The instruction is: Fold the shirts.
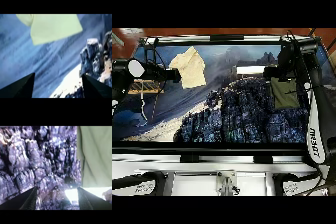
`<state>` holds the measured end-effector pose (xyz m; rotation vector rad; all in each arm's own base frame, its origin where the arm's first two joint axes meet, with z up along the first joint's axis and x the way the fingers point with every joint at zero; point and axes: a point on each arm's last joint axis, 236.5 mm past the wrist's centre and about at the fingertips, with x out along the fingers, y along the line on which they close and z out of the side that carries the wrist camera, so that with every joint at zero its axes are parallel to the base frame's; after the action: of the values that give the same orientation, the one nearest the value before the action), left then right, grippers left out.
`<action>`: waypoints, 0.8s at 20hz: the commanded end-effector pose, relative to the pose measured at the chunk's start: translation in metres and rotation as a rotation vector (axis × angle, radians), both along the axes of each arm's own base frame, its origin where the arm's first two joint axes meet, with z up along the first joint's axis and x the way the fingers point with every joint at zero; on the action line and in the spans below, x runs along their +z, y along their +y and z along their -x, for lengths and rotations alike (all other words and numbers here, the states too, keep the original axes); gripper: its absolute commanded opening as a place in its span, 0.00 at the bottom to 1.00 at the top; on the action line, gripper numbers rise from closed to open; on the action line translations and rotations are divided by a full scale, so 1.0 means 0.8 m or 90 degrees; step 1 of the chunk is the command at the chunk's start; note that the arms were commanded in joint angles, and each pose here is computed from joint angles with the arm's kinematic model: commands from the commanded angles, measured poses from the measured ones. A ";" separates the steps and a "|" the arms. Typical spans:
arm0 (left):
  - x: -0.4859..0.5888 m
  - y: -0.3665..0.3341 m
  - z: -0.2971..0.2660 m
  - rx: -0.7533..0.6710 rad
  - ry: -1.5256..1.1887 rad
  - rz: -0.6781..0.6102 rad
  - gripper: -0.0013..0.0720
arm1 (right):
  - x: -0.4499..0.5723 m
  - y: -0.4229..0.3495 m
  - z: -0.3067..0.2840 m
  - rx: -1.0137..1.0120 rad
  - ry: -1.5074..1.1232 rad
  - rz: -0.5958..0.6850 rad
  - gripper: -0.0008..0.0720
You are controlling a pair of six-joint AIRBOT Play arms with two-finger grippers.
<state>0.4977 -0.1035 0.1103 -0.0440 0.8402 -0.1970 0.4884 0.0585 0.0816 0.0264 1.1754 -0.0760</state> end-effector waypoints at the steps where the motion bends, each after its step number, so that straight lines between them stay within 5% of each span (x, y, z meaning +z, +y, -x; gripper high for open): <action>1: 0.023 -0.004 -0.032 0.009 -0.084 0.018 0.97 | 0.005 0.002 -0.012 0.003 -0.027 -0.003 0.84; 16: -0.208 0.037 -0.151 0.111 0.083 0.047 0.97 | 0.010 0.097 0.002 0.143 -0.012 -0.166 0.84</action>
<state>0.6069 -0.0727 -0.0298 -0.1758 0.9539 -0.0670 0.4919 0.1113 0.0858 0.1008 1.1541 0.1564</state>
